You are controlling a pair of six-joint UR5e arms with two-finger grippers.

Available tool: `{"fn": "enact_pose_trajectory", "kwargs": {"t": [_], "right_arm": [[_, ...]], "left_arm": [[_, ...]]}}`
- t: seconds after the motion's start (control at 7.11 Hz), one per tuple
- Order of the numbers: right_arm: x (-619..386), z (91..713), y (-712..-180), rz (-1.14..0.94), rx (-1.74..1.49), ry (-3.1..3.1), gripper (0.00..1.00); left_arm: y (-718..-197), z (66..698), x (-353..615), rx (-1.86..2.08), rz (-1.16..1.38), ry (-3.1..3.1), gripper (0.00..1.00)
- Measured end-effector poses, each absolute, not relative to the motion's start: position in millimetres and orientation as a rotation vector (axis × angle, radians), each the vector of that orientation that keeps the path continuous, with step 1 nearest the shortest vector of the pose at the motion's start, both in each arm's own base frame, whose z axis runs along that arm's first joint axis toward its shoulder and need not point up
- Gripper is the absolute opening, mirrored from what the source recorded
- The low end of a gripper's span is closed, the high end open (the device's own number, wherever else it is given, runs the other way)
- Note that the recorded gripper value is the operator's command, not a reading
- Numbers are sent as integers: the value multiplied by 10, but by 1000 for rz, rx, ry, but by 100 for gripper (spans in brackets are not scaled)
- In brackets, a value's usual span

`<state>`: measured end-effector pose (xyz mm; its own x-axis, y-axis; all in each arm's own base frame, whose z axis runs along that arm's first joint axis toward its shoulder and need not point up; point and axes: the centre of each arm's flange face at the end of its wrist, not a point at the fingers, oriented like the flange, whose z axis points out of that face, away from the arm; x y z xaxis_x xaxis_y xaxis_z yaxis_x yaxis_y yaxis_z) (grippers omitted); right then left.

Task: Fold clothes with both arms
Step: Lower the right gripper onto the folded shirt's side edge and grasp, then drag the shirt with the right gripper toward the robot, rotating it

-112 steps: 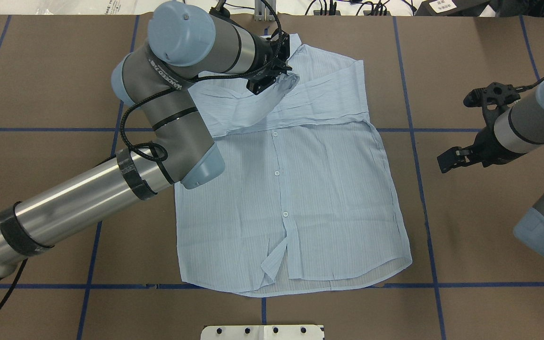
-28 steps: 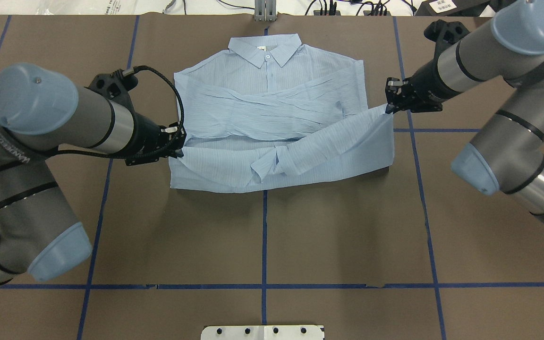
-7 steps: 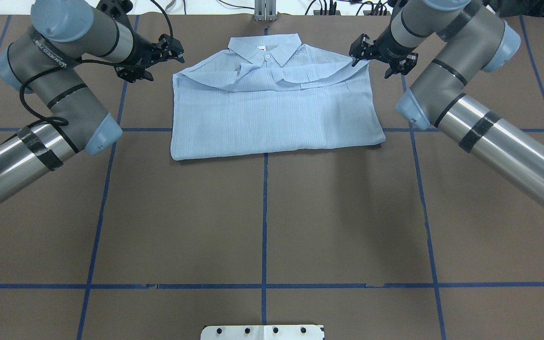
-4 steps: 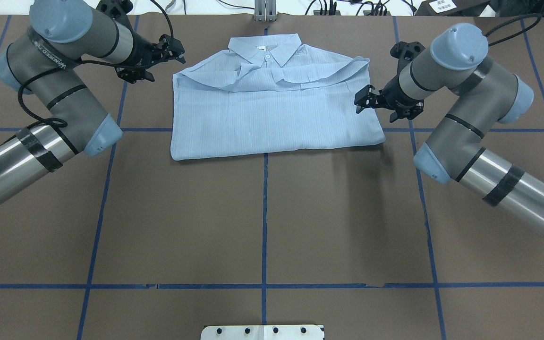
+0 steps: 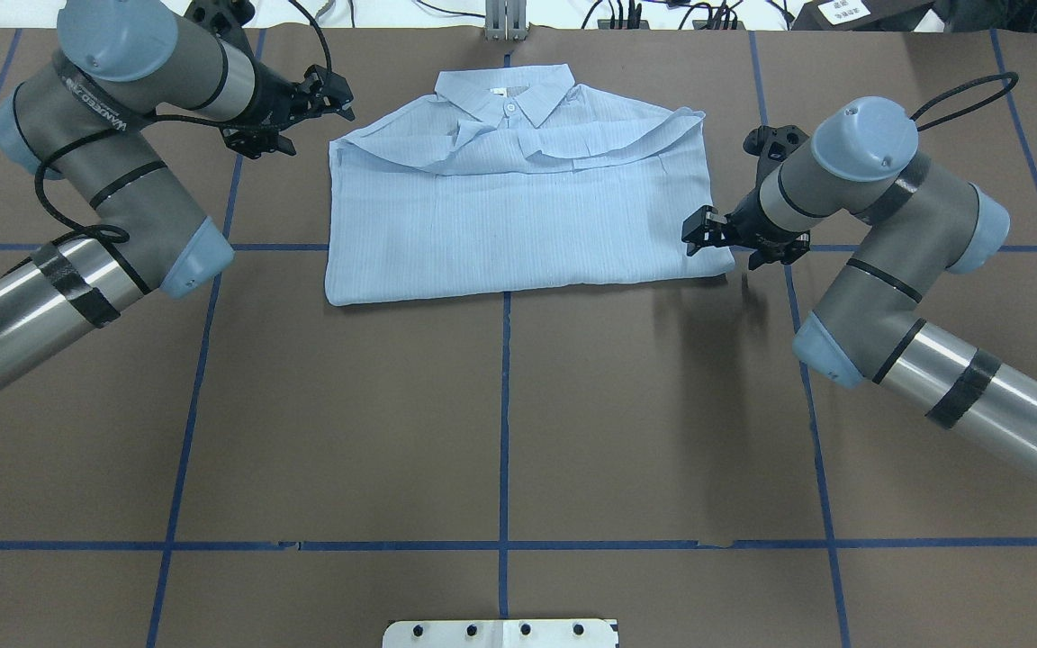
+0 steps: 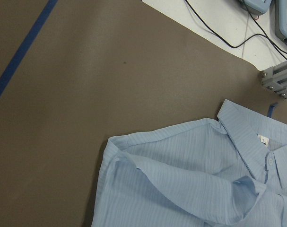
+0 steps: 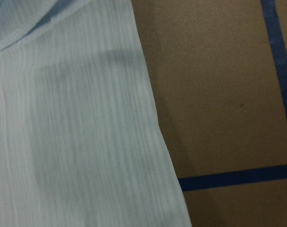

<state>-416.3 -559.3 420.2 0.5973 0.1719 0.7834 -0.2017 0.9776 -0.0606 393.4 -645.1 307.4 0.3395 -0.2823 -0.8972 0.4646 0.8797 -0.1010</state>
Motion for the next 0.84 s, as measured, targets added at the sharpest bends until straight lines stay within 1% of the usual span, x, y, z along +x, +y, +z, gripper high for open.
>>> {"fn": "enact_pose_trajectory", "kwargs": {"t": [0.14, 0.28, 0.42, 0.84], "right_arm": [[-4169, 4214, -5601, 218, 35, -902, 44], [-4173, 4229, -5609, 220, 34, -899, 4], [-4175, 4244, -5619, 218, 34, -897, 0], [-4146, 4226, -5639, 208, 30, -906, 0]], "left_arm": [[-6447, 3089, 3936, 184, -489, 1123, 99], [-6443, 3102, 3942, 183, -488, 1121, 99], [-6441, 3112, 3947, 183, -487, 1119, 99], [-6439, 3122, 3951, 183, -486, 1118, 99]]}}
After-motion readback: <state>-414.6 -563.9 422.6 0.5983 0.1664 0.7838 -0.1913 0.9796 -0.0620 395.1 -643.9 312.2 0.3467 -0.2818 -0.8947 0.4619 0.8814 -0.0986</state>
